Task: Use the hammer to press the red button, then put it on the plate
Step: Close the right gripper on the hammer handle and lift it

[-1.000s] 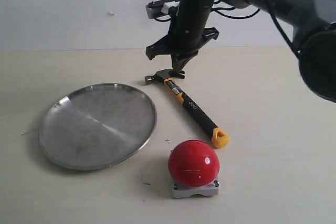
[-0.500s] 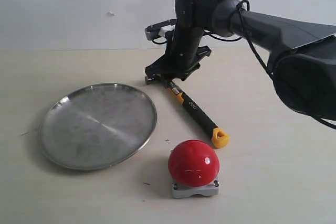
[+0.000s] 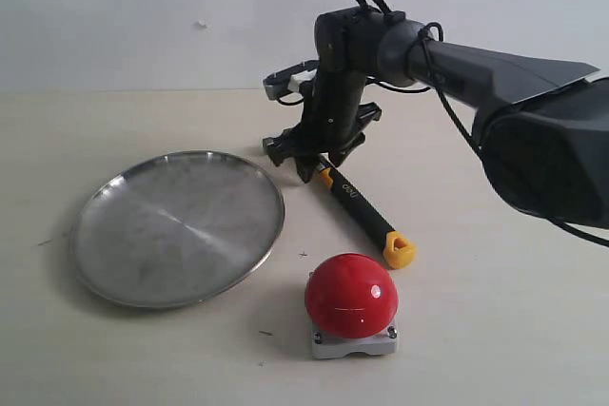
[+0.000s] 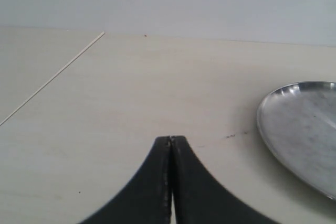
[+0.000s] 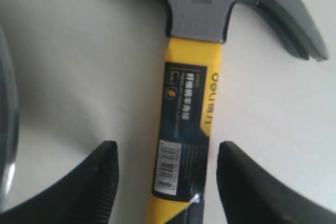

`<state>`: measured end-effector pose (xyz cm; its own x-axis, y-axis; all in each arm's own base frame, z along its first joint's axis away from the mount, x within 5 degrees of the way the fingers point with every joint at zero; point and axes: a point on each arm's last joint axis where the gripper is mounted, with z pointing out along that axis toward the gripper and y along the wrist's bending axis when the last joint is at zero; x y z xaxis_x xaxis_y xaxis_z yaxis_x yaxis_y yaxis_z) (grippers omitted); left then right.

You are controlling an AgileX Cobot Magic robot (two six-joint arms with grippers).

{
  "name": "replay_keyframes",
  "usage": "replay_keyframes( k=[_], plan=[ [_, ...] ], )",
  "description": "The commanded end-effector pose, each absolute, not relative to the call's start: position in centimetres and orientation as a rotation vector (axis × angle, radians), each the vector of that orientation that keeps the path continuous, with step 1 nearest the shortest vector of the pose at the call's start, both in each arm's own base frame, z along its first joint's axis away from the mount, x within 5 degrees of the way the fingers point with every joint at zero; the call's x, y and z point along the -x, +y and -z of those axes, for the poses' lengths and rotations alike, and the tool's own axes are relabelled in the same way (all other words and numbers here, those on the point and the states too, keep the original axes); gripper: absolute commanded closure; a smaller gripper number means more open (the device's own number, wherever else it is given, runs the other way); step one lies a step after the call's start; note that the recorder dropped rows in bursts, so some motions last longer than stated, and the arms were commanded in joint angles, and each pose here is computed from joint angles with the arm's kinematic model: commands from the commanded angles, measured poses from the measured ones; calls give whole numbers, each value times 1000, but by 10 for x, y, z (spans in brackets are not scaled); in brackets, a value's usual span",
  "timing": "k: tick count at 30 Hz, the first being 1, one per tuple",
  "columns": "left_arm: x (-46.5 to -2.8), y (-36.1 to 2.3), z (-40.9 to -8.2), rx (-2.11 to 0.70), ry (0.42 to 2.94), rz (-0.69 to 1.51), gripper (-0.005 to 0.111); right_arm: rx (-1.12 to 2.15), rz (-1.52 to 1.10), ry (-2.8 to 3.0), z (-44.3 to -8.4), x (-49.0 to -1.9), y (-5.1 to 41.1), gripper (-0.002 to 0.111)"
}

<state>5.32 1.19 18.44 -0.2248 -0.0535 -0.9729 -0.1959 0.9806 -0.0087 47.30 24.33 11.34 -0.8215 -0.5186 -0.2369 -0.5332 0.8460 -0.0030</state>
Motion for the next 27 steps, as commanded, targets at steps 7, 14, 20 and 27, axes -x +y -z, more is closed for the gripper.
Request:
replay_keyframes(
  k=[7, 14, 20, 27],
  plan=[
    [-53, 11, -185, 176, 1786, -127, 107, 866, -51, 2811, -114, -472, 240, 57],
    [-53, 11, -185, 177, 1786, -127, 107, 885, -50, 2800, -114, -472, 240, 58],
    [-53, 11, -185, 177, 1786, -127, 107, 927, -49, 2767, -115, -473, 241, 86],
    [-53, 11, -185, 177, 1786, -127, 107, 836, -63, 2738, -122, -477, 243, 108]
  ],
)
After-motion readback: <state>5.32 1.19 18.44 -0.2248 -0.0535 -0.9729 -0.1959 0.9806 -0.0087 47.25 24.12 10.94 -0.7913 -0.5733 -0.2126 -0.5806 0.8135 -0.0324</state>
